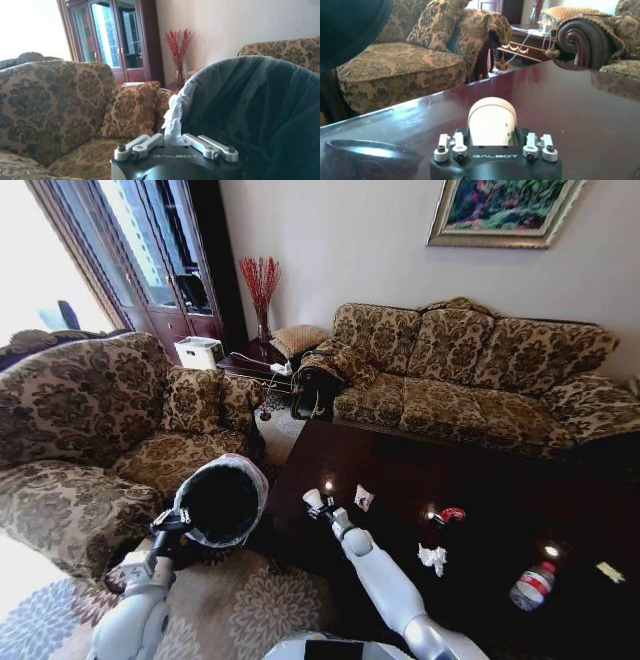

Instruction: Move to the front of the table and place the trash on the table into the trash bin.

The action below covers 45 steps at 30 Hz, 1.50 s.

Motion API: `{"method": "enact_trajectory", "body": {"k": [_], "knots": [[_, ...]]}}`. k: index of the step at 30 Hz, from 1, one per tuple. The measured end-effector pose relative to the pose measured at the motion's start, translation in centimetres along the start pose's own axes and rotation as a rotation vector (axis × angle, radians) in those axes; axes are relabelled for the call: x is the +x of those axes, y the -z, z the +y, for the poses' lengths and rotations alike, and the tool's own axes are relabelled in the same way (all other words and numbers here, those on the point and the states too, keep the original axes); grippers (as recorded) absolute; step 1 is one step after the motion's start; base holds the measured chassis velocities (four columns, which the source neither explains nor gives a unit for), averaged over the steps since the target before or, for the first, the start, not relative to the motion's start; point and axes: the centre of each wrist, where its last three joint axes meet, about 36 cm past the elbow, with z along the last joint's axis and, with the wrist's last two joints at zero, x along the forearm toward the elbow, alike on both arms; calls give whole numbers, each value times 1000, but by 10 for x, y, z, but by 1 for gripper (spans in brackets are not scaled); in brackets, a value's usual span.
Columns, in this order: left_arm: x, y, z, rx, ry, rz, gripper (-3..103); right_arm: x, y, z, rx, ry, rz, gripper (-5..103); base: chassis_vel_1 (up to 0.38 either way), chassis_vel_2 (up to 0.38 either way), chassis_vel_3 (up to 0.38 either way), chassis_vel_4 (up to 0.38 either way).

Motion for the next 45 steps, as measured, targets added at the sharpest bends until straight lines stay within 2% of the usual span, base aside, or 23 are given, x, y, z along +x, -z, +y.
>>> {"method": "enact_trajectory", "body": {"k": [1, 3, 4, 5, 7, 11, 13, 14, 16, 18, 21, 22, 23, 26, 27, 29, 30, 31, 32, 34, 37, 41, 45], "knots": [[0, 0, 0, -1, 0, -1, 1, 0, 0, -1, 1, 0, 0, 53, 0, 0, 0, 0], [0, 1, 0, -2, 0, -2, 1, -1, 0, -1, 1, -1, 0, 43, 0, 0, 0, 0], [0, 1, 0, -2, 0, -2, 1, 0, 0, -2, 2, -2, 0, 43, 0, 0, 0, 0], [0, 1, 0, -2, 0, -2, 1, 0, 0, -2, 3, -2, -1, 33, 0, 0, 0, 0], [0, 1, 0, -2, 1, -1, 1, 0, 1, -3, 3, -3, -2, 33, 0, 0, 0, 0], [0, 2, 0, 0, -3, 1, 1, 7, 8, -4, 4, -25, -31, 24, 0, 0, 0, 0], [-3, 3, 1, 5, -18, 8, 1, 15, 26, -6, -4, -48, -86, 20, 0, 0, 0, 0], [-8, 3, 2, 7, -36, 21, 1, 27, 46, -10, -19, -71, -138, 14, 0, 0, 0, 0], [-12, 4, 2, 8, -47, 26, 1, 35, 56, -13, -26, -83, -160, 14, 0, 0, 0, 0], [-28, 8, 3, 19, -82, 38, 1, 61, 85, -26, -43, -115, -224, 9, 0, 0, 0, 0], [-41, 14, 4, 31, -124, 48, 1, 83, 110, -36, -44, -127, -282, 7, 0, 0, 0, 0], [-58, 22, 8, 22, -169, 50, 1, 106, 135, -45, -45, -127, -330, 7, 0, 0, 0, 0], [-58, 22, 8, 22, -169, 50, 1, 106, 135, -45, -45, -127, -330, 7, 0, 0, 0, 0], [-93, 37, 6, -6, -269, 48, 1, 144, 179, -52, -47, -94, -419, 7, 0, 0, 0, 0], [-93, 37, 6, -6, -269, 48, 1, 144, 179, -52, -47, -94, -419, 7, 0, 0, 0, 0], [-118, 41, -9, -15, -369, 58, 1, 172, 211, -49, -72, -31, -480, 7, 0, 0, 0, 0], [-125, 40, -16, -18, -414, 65, 1, 179, 218, -47, -85, -8, -498, 7, 0, 0, 0, 0], [-125, 40, -16, -18, -414, 65, 1, 179, 218, -47, -85, -8, -498, 7, 0, 0, 0, 0], [-136, 34, -26, -26, -471, 75, 1, 183, 224, -42, -100, 20, -522, 7, 0, 0, 0, 0], [-143, 32, -32, -32, -498, 79, 1, 184, 226, -39, -107, 33, -533, 7, 0, 0, 0, 0], [-167, 31, -58, -56, -582, 73, 1, 179, 224, -24, -126, 92, -539, 7, 0, 0, 0, 0], [-176, 34, -76, -64, -630, 71, 1, 177, 217, -9, -128, 138, -522, 7, 0, 0, 0, 0], [-180, 34, -96, -80, -690, 85, 1, 186, 209, 21, -130, 222, -481, 7, 0, 0, 0, 0]]}}
